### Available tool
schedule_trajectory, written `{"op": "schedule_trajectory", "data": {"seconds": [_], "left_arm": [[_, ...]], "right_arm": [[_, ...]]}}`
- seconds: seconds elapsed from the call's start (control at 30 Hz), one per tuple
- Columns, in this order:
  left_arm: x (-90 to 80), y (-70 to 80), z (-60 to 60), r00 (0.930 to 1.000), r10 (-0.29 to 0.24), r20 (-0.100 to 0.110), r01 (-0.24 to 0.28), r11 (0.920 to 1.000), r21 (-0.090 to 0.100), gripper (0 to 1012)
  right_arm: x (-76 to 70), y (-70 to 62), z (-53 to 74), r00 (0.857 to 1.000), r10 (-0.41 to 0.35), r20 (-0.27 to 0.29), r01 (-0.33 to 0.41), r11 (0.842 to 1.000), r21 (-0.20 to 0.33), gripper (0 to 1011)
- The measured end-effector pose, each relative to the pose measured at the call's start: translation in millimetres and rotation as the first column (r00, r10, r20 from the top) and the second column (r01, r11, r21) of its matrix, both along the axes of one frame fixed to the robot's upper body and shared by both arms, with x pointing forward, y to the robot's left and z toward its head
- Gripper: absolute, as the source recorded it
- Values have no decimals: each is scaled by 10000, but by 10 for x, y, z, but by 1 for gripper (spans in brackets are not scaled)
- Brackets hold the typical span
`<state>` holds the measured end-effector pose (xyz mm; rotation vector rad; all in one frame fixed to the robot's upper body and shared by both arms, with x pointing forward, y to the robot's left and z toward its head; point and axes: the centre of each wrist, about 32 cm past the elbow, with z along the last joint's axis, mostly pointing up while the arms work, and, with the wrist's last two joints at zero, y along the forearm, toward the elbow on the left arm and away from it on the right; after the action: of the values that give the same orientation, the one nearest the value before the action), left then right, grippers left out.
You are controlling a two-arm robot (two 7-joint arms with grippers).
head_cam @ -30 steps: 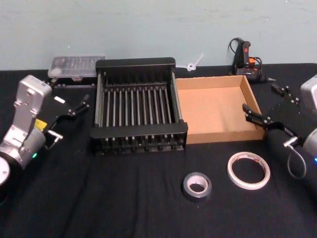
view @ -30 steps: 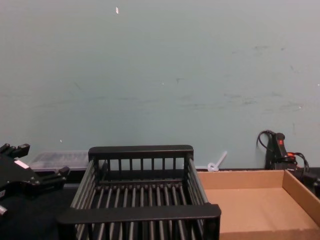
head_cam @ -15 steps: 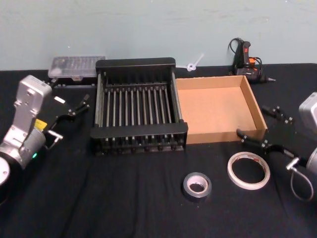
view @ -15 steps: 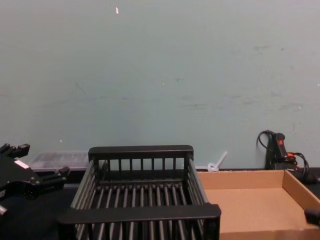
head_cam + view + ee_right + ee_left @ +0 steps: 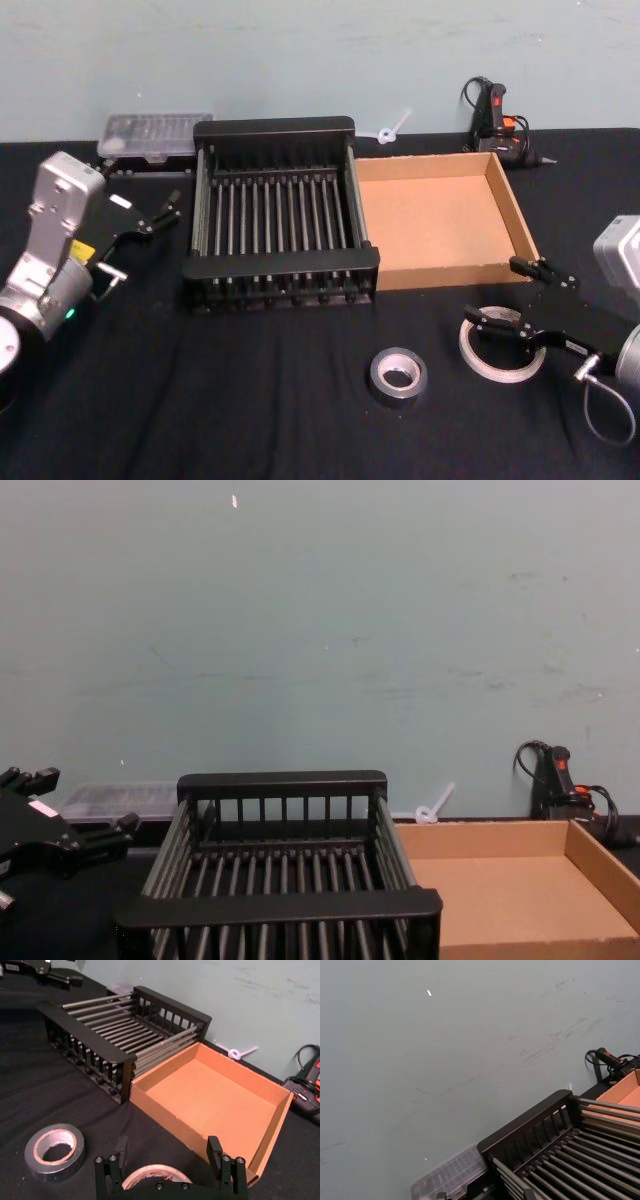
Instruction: Pick up the white tape and place it into the black box , Pick up the silver tape and place it into the brown box.
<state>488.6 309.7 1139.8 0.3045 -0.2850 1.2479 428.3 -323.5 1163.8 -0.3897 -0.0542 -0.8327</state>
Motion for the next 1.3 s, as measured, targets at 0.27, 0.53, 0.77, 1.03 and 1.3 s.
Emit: {"op": "schedule_trajectory", "data": {"seconds": [0.27, 0.53, 0.77, 1.03, 1.3], "left_arm": [[0, 0, 0, 10000, 0, 1, 0, 10000, 0, 1001], [0, 0, 0, 10000, 0, 1, 0, 10000, 0, 1001], [0, 0, 0, 10000, 0, 0, 0, 10000, 0, 1001], [0, 0, 0, 10000, 1, 1, -1, 10000, -1, 1001], [0, 0, 0, 10000, 0, 0, 0, 10000, 0, 1001]], "right_arm": [[-98, 18, 7, 9993, -224, -303, 214, 9993, -307, 1000], [-184, 6, 19, 9955, -252, -908, 206, 9985, -513, 1000], [-265, 35, 7, 9895, -175, -1432, 113, 9990, -438, 1000], [-319, 58, -3, 9810, -294, -1920, 221, 9989, -405, 1000], [-283, 56, -28, 9731, -302, -2283, 202, 9987, -460, 1000]]}}
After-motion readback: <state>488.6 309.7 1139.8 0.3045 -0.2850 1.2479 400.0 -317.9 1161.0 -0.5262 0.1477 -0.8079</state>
